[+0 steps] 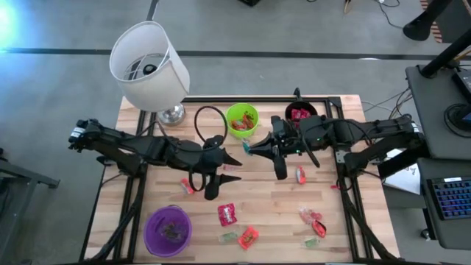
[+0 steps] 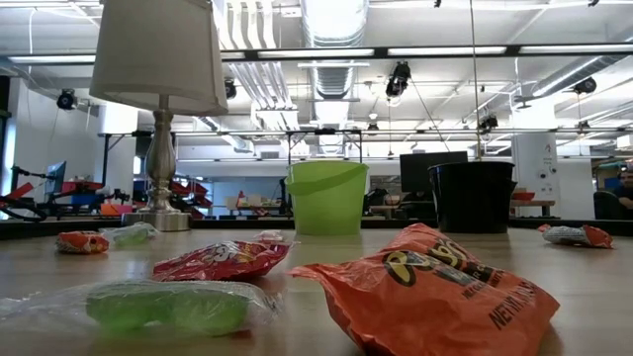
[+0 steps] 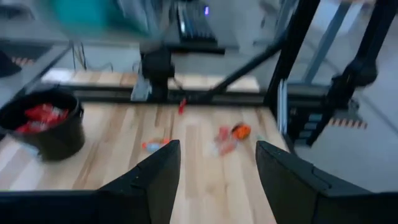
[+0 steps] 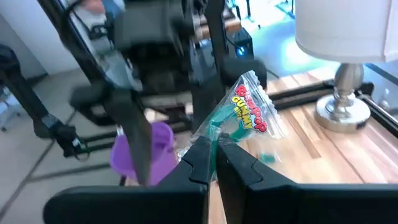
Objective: Sort candy
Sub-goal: Put the blue gummy into violet bucket
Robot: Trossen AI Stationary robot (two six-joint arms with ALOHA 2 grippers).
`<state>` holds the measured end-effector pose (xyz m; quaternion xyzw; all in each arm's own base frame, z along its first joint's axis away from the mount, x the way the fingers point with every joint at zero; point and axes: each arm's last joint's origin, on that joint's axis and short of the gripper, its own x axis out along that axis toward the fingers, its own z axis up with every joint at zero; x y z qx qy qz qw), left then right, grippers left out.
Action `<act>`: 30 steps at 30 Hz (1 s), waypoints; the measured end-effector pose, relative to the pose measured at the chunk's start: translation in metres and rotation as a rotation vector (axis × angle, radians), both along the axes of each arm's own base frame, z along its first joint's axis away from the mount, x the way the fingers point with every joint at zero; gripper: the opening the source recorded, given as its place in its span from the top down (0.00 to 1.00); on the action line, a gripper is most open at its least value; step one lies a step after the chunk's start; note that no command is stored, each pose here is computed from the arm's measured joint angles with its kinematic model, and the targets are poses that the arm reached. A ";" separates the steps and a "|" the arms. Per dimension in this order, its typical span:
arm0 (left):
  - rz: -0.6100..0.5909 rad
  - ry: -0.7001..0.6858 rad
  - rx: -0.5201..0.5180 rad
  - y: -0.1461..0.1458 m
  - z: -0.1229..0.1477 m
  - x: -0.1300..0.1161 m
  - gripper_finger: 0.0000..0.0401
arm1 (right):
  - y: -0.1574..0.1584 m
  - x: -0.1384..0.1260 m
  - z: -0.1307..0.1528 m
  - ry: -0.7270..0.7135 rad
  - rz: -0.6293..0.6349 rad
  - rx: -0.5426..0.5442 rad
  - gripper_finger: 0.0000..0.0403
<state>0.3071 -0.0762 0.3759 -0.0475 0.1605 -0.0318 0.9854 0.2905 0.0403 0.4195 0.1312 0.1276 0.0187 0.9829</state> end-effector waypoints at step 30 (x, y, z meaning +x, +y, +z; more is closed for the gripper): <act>-0.118 -0.162 -0.194 0.054 0.011 0.009 0.52 | 0.013 -0.009 0.008 0.077 0.075 -0.095 0.98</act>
